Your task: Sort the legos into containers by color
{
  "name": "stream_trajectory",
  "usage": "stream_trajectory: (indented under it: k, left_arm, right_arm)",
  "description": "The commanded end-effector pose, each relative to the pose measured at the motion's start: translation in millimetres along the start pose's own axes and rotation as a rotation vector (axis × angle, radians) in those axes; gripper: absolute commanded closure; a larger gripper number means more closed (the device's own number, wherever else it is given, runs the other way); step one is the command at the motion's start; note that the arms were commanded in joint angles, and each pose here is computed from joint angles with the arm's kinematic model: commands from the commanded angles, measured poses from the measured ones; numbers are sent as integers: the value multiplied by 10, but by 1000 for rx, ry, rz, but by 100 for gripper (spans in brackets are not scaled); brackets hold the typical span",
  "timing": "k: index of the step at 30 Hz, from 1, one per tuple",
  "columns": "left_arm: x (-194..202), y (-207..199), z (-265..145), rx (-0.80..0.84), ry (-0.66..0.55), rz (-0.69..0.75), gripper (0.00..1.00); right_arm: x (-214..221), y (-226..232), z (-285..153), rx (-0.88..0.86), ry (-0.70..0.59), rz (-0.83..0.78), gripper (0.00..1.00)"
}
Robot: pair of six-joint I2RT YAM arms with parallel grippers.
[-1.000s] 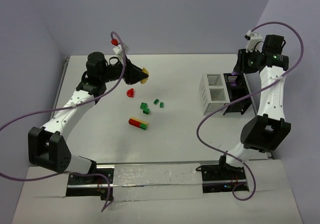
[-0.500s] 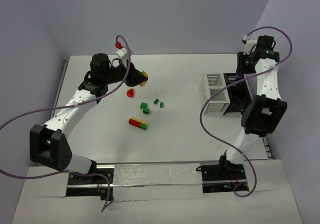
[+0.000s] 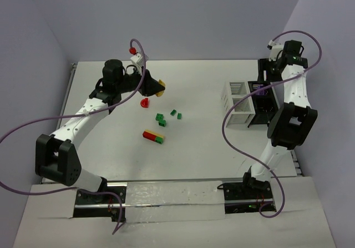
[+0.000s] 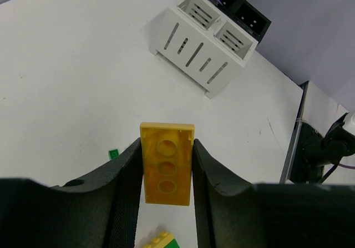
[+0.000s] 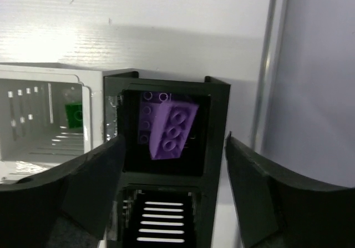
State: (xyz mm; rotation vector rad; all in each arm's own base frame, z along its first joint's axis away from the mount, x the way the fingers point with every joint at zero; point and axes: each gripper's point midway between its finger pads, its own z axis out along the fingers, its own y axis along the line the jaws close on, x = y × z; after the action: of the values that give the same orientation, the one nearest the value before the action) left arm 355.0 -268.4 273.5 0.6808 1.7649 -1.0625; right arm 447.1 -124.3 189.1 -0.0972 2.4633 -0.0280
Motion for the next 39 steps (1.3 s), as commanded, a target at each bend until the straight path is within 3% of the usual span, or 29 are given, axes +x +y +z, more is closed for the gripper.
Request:
stream_trajectory:
  k: [1,5,10,12,17,22,24,27,32,39]
  left_arm:
    - [-270,-154,-1,52,-57,12,100]
    - [-373,-357,-101,186,-128,-125,100]
    - [-533,-492,-411,351,-264,-556,100]
    - [-512,-463,-454,356,-290,-650,100]
    - [-559,-374,-447,285,-304,-816,100]
    - [-648,-370,-481,285,-335,-910,100]
    - [-683,-276,-444,242,-335,-1012,100]
    - [-520,-85,-300,121,-257,-1154,100]
    - [-443,63,-203,42,-234,-1325,100]
    - [-524,-24,-170,77,-219,-1355,100]
  right_arm:
    - [-110,115,-188,-13,-50,-22,14]
    - [-419,682,-820,-172,-224,-68,11]
    - [-588,1757,-1398,-428,-385,-178,8]
    - [-625,2288,-1596,-551,-441,-232,7]
    - [-665,3031,-2016,-706,-521,-234,6]
    - [-654,3471,-2076,-698,-535,-270,6]
    - [-641,3651,-2047,-656,-538,-286,6]
    - [-641,3867,-2097,-646,-548,-299,6]
    - [-608,4260,-2141,-665,-550,-342,5]
    - [-662,4512,-2104,-614,-564,-335,4]
